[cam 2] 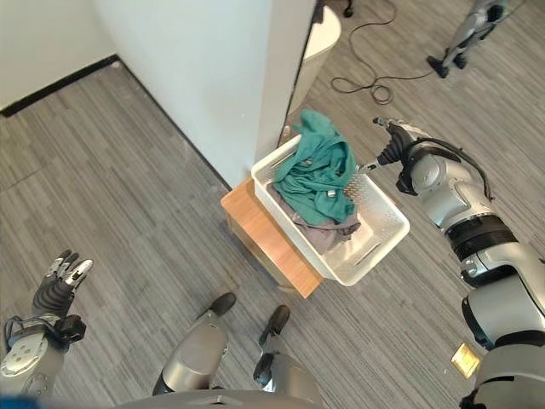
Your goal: Pick up bed clothes into laundry basket.
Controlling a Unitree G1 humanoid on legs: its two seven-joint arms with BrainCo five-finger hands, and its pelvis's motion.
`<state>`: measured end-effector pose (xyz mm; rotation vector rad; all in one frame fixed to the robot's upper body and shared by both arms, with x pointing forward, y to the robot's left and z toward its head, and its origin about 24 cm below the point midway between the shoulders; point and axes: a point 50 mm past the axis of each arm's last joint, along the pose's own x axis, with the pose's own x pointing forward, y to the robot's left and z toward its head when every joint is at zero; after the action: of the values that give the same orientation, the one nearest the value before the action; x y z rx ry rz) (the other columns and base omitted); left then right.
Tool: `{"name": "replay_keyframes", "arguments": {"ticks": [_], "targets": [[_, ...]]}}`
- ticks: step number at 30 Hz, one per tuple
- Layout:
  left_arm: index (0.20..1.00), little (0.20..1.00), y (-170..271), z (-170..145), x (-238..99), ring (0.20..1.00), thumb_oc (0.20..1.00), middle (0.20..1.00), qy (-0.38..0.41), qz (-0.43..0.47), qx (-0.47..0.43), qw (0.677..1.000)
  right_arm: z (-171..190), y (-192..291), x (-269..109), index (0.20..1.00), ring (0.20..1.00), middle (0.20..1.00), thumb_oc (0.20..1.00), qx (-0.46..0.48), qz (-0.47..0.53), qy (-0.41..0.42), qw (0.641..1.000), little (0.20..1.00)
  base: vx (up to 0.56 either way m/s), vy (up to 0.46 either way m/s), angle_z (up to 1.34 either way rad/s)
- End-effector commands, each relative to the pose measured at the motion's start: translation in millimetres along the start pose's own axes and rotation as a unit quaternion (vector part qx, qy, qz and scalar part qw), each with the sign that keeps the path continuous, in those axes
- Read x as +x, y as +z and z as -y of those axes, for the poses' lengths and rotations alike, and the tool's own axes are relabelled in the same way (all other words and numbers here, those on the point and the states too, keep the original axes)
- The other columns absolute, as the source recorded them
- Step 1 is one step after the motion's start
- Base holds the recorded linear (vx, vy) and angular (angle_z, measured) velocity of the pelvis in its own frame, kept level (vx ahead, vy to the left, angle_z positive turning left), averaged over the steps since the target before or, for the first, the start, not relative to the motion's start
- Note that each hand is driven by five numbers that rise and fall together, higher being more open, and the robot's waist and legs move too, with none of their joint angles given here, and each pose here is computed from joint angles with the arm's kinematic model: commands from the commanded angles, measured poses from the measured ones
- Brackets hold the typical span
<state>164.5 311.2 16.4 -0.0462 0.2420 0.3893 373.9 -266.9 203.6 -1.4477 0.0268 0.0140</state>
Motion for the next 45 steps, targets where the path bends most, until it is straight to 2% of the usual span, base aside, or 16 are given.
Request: {"name": "replay_keyframes", "arguments": {"ticks": [1,5,28,45], "targets": [[1.0,1.0,33.6,-5.0,4.6,1.0,1.0,1.0,-0.019,0.065,0.028,0.997,34.3,-15.7,0.1,1.0,1.0,1.0,1.0,-0.181,-0.041,-0.018,0.983,1.0,-0.03,-0.009,0.14],[1.0,1.0,37.5,-3.0,6.8,1.0,1.0,1.0,-0.021,0.072,0.031,0.997,30.1,-4.9,8.5,1.0,1.0,1.0,1.0,-0.235,-0.036,-0.004,0.971,1.0,-0.02,0.003,0.04],[1.0,1.0,47.8,27.5,20.3,1.0,1.0,1.0,-0.038,0.111,-0.002,0.993,42.1,52.7,27.8,1.0,1.0,1.0,1.0,-0.293,0.025,-0.062,0.954,1.0,-0.01,0.006,0.03],[1.0,1.0,54.4,39.3,24.2,1.0,1.0,1.0,-0.038,0.135,-0.025,0.99,36.5,37.5,28.5,1.0,1.0,1.0,1.0,-0.362,0.001,-0.053,0.931,1.0,0.0,0.002,0.0]]}}
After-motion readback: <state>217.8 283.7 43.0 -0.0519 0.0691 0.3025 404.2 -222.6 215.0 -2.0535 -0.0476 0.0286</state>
